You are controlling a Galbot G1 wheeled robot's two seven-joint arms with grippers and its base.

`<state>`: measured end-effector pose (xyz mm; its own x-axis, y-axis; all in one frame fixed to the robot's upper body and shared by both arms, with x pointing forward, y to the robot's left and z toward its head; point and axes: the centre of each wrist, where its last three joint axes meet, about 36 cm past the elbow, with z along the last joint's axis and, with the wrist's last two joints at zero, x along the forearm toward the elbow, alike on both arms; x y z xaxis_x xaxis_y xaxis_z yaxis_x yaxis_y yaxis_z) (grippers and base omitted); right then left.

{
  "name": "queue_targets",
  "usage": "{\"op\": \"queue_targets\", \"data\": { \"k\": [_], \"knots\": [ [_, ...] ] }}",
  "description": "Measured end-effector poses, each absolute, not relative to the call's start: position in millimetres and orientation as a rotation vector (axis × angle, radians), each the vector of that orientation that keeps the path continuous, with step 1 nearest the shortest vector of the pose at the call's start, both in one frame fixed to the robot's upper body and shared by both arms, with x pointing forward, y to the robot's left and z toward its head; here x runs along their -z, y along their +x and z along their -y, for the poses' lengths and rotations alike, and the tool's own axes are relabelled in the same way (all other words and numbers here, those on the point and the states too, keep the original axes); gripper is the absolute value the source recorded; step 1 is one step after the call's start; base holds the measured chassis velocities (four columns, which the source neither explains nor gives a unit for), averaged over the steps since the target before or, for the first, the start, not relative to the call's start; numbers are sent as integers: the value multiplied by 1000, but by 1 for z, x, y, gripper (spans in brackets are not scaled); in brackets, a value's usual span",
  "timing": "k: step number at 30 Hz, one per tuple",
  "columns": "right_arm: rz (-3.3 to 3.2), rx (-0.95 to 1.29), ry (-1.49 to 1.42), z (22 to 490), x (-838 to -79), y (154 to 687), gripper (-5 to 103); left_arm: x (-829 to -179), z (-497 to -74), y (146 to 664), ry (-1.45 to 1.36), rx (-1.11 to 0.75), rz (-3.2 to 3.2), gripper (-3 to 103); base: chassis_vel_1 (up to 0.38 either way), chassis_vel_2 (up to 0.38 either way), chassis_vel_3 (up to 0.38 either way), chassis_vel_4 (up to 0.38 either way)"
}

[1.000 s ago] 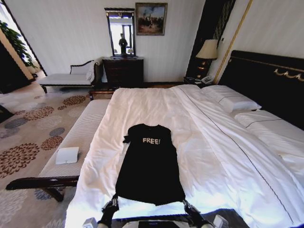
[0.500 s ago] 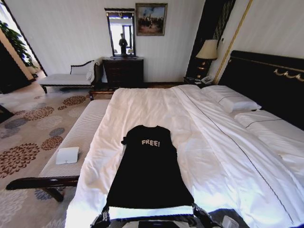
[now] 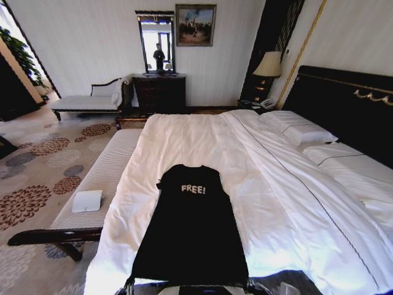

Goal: Fold the clothes on the bed.

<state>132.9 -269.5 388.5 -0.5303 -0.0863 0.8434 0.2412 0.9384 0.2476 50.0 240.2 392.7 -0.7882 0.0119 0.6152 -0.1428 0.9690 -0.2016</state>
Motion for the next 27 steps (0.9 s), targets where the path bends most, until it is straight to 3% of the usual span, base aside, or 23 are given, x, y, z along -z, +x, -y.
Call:
{"op": "queue_targets", "data": {
  "k": [12, 25, 27],
  "knots": [
    [2108, 275, -135, 264, -392, 142, 0, -385, -235, 49, 21, -224, 2381, 0, 0, 0, 0, 0],
    [2145, 314, -121, 245, -371, 152, 0, -356, -230, 60, 23, -149, 2423, -2, 0, 0, 0, 0],
    [2148, 317, -124, 244, -370, 151, -1, -356, -230, 60, 21, -144, 2427, 2, 0, 0, 0, 0]
  ]
}}
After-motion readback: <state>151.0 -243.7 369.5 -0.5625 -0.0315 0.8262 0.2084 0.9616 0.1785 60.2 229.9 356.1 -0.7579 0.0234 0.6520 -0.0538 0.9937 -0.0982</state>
